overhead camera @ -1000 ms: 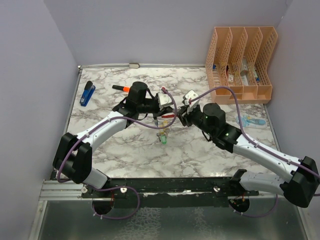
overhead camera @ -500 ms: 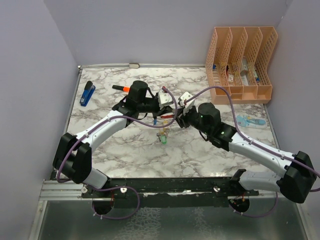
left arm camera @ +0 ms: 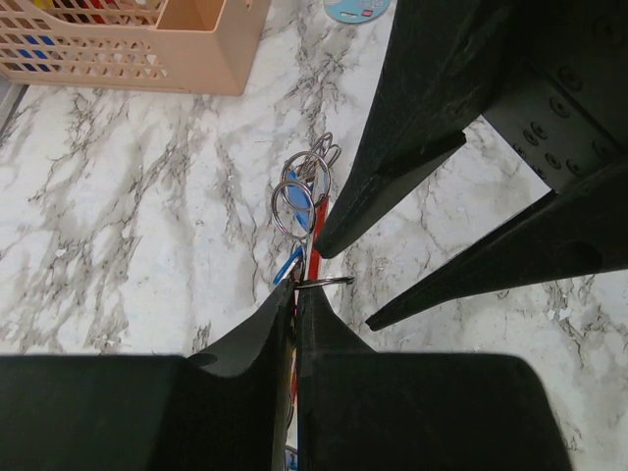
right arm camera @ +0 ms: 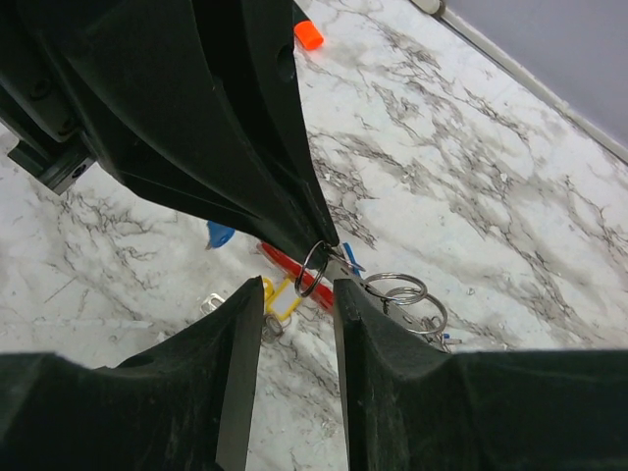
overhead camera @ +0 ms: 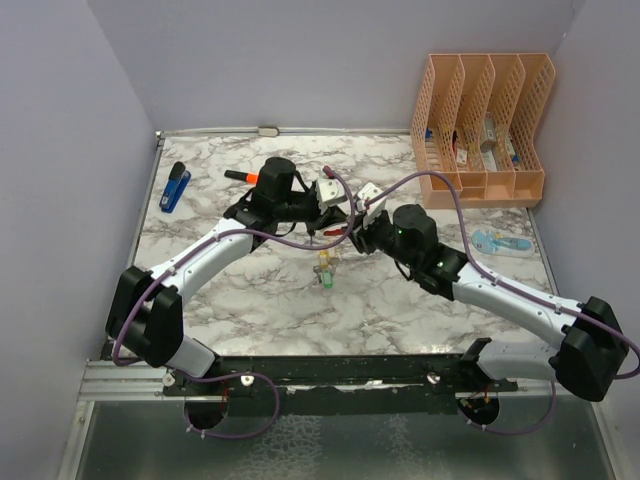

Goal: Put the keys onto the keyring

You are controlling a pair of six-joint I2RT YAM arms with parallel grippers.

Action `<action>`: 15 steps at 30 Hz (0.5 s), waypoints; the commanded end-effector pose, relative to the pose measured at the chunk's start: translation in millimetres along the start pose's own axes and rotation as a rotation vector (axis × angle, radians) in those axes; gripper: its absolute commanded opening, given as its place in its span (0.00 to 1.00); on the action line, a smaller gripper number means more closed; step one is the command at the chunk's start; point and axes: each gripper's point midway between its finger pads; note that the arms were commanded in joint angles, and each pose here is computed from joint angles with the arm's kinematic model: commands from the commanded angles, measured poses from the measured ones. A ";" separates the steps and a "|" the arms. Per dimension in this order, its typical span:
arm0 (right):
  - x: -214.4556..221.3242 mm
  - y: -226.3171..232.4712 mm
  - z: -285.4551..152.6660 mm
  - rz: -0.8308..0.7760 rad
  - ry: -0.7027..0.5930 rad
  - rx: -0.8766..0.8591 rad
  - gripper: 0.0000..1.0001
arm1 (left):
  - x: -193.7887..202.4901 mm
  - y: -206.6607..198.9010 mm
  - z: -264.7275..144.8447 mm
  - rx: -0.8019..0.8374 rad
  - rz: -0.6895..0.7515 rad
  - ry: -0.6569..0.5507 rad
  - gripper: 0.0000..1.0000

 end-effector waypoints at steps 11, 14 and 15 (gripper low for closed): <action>-8.9 -14.8 3.0 -0.018 -0.036 0.075 0.29 | -23.7 1.9 -0.9 0.013 0.014 -0.045 0.00; -9.2 -15.8 3.6 -0.021 -0.039 0.081 0.28 | -23.7 -0.7 -0.4 0.021 0.007 -0.044 0.00; -9.0 -15.7 3.9 -0.021 -0.038 0.080 0.28 | -23.8 -1.1 -0.2 0.022 0.007 -0.043 0.00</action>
Point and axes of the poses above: each gripper's point midway between its finger pads, its own z axis out along the fingers, its own y axis along the line the jaws close on, x = y × z, and after that the axes turned 10 degrees about z, right-handed
